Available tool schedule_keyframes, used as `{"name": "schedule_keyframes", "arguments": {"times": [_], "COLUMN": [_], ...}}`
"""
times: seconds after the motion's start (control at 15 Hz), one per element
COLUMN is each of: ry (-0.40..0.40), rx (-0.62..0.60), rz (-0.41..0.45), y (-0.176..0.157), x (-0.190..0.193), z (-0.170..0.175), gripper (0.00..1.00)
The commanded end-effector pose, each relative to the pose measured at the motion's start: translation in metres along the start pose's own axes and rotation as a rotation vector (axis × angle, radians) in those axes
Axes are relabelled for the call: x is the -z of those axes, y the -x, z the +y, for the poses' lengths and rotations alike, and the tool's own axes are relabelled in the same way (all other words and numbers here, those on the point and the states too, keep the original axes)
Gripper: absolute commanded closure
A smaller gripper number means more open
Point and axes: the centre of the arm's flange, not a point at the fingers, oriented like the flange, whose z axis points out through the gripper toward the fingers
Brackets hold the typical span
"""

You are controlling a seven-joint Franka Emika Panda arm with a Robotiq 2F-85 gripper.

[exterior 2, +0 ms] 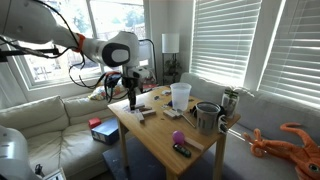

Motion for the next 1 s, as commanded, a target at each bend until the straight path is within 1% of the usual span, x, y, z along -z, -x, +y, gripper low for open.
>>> {"name": "schedule_keyframes", "arguments": {"times": [0.0, 0.07, 0.27, 0.33, 0.67, 0.93], "ry": [-0.006, -0.008, -0.004, -0.004, 0.011, 0.043], "rx": [0.006, 0.003, 0.008, 0.01, -0.004, 0.025], "rz": [0.004, 0.004, 0.002, 0.002, 0.005, 0.008], "y": [-0.004, -0.006, -0.005, -0.005, -0.01, -0.018], "x": [0.0, -0.001, -0.003, -0.003, -0.002, -0.008], "z": [0.009, 0.015, 0.012, 0.011, 0.039, 0.063], "gripper": [0.93, 0.71, 0.71, 0.93, 0.93, 0.93]}}
